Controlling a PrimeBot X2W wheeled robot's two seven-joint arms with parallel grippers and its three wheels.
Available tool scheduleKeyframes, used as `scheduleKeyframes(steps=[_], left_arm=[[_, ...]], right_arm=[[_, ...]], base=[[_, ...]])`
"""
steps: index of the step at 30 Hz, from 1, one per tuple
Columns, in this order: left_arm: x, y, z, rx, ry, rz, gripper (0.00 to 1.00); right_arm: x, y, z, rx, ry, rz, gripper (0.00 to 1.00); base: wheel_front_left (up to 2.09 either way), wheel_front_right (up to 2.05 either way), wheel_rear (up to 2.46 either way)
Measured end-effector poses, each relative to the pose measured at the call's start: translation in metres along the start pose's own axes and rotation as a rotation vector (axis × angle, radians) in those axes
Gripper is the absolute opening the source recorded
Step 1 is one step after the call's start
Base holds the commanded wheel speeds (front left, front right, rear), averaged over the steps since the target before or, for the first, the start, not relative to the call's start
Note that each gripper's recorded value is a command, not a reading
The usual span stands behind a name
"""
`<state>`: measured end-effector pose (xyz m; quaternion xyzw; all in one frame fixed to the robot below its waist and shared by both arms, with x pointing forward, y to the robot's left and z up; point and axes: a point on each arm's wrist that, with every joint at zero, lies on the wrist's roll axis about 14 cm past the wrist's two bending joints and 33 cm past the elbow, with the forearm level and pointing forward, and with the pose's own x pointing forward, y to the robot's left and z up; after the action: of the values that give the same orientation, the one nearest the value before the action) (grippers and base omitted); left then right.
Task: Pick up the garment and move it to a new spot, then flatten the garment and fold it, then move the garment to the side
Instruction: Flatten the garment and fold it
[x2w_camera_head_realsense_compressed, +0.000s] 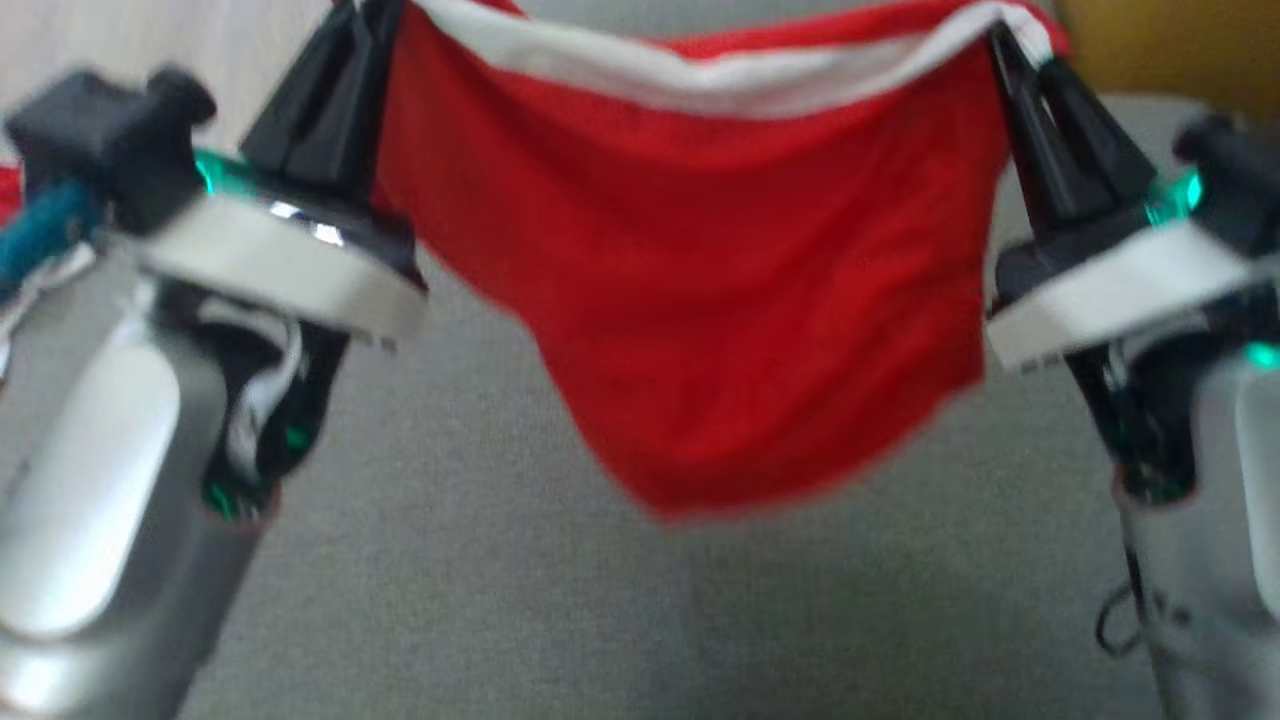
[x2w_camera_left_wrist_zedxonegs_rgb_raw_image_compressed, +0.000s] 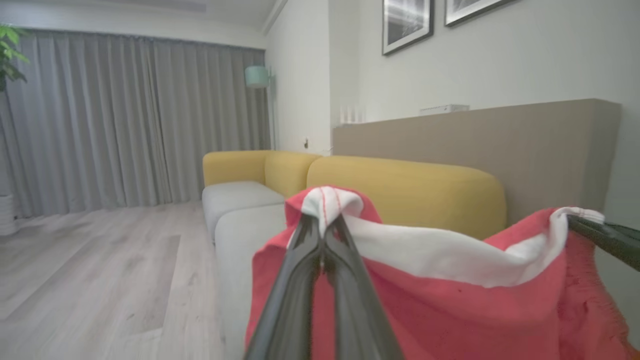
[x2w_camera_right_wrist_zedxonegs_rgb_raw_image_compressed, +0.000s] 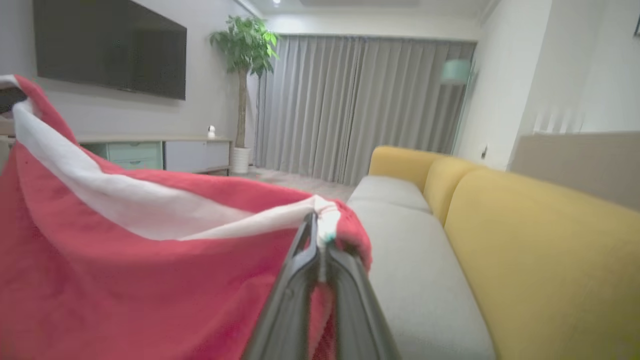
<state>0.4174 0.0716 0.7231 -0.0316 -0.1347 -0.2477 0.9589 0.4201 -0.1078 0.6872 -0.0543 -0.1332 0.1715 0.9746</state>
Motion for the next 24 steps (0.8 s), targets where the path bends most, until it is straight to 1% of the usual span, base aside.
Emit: scheduleKeyframes(steps=[2,5,7,9,11,13,14,16,19,21,24], left_arm=[[0.015,0.013,-0.018,-0.004,0.053,0.011,0.00],[0.042,0.041,-0.036,0.011,0.097,0.049,0.00],[0.063,0.062,-0.040,0.035,0.095,0.080,0.00],[0.085,0.077,-0.036,0.053,0.058,0.102,0.00],[0.106,0.090,-0.036,0.051,0.035,0.126,0.00],[0.122,0.098,-0.045,0.032,0.032,0.137,0.00],[0.127,0.102,-0.054,0.024,0.038,0.145,0.00],[0.133,0.109,-0.082,-0.010,0.065,0.162,0.00],[0.131,0.112,-0.137,-0.043,0.135,0.155,0.00],[0.120,0.113,-0.175,-0.076,0.184,0.160,0.00],[0.094,0.113,-0.228,-0.120,0.264,0.177,0.00]], right_arm=[[0.017,-0.003,-0.018,0.017,0.055,0.012,0.00],[0.051,-0.017,-0.038,-0.019,0.106,0.011,0.00],[0.080,-0.032,-0.038,-0.048,0.089,-0.003,0.00],[0.109,-0.042,-0.033,-0.095,0.057,-0.016,0.00],[0.135,-0.048,-0.030,-0.133,0.024,-0.021,0.00],[0.156,-0.047,-0.040,-0.194,0.025,-0.008,0.00],[0.165,-0.045,-0.048,-0.191,0.030,0.000,0.00],[0.177,-0.036,-0.077,-0.173,0.061,0.027,0.00],[0.182,-0.018,-0.137,-0.138,0.144,0.076,0.00],[0.176,-0.010,-0.177,-0.112,0.198,0.096,0.00],[0.157,0.001,-0.229,-0.055,0.271,0.113,0.00]], base=[[0.00,0.00,0.00],[0.00,0.00,0.00],[0.00,0.00,0.00],[0.00,0.00,0.00],[0.00,0.00,0.00],[0.00,0.00,0.00],[0.00,0.00,0.00],[0.00,0.00,0.00],[0.00,0.00,0.00],[0.00,0.00,0.00],[0.00,0.00,0.00]])
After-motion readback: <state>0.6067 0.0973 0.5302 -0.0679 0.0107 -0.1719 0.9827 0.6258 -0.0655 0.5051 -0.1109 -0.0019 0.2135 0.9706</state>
